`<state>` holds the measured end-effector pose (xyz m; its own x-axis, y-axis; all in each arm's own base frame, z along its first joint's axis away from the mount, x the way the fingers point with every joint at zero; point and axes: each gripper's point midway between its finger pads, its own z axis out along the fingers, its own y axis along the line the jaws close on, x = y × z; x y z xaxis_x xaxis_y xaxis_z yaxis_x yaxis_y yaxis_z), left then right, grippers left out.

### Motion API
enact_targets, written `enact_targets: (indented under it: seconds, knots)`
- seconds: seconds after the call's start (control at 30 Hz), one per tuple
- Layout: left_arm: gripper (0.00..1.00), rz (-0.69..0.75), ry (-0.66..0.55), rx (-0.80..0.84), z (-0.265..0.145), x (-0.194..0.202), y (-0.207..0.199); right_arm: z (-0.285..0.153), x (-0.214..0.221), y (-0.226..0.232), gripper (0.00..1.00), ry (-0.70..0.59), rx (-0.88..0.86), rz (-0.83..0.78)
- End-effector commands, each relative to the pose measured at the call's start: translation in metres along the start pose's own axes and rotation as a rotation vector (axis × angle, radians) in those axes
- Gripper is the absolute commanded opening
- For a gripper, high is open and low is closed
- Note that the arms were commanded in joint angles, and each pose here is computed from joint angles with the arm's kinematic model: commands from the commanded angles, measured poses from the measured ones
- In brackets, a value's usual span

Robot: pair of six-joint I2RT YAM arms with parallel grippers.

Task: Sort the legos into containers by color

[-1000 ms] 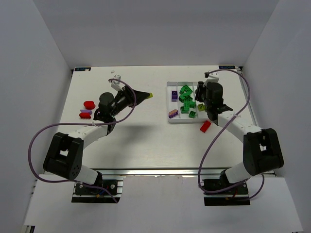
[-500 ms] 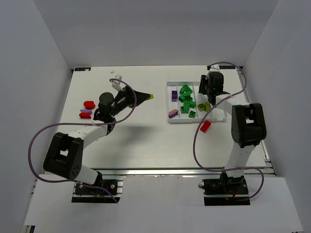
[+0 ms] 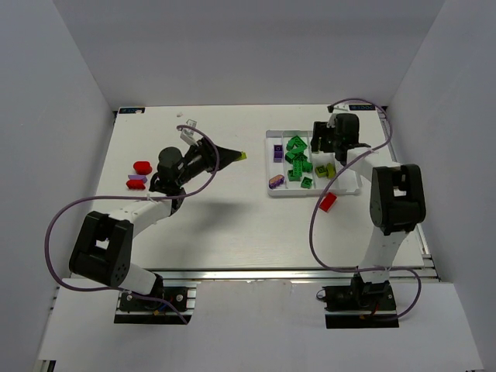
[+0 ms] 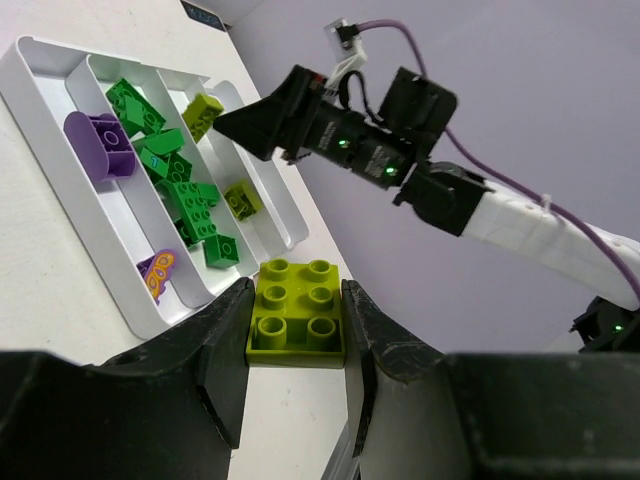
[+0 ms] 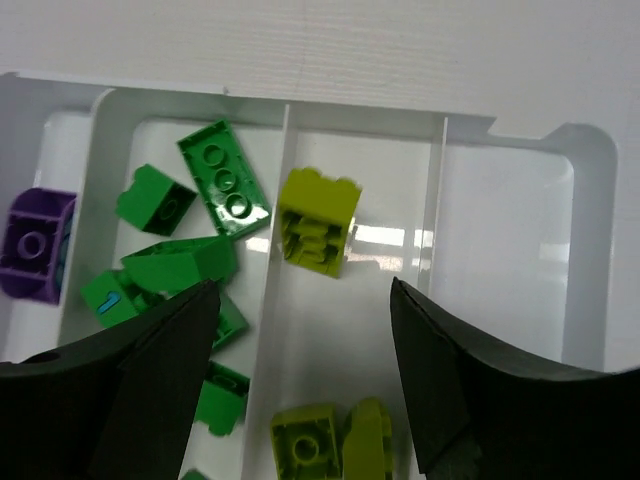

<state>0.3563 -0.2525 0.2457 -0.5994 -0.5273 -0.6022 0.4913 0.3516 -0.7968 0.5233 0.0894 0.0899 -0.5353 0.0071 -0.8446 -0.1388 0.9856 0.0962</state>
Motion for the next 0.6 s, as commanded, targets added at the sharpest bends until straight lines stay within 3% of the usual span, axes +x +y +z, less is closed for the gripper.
enact_targets:
  seconds: [0.0,0.07,0.17,0.23,0.27,0.37,0.47,0.57]
  knots:
    - [0.00,0.073,0.022,0.050,0.005,-0.002,-0.019,-0.054,-0.070,0.026,0.74,-0.149,-0.173,-0.145]
    - [0.00,0.084,0.041,0.049,0.008,0.004,-0.021,-0.084,-0.071,0.054,0.72,-0.162,-0.362,-0.221]
    - [0.00,0.106,0.083,0.051,0.013,0.016,-0.022,-0.148,-0.077,0.091,0.59,-0.234,-0.580,-0.309]
    - [0.00,0.105,0.113,0.039,0.016,0.025,-0.017,-0.195,-0.081,0.111,0.45,-0.289,-0.697,-0.343]
    - [0.00,0.116,0.125,0.046,0.019,0.028,-0.019,-0.228,-0.083,0.125,0.30,-0.319,-0.789,-0.359]
    - [0.00,0.117,0.158,0.028,0.024,0.039,-0.012,-0.282,-0.080,0.142,0.13,-0.372,-0.895,-0.373]
    - [0.00,0.123,0.185,0.000,0.032,0.048,-0.004,-0.301,-0.066,0.145,0.14,-0.394,-0.913,-0.367]
    - [0.00,0.129,0.227,-0.038,0.047,0.058,0.006,-0.321,-0.062,0.144,0.35,-0.472,-0.896,-0.403]
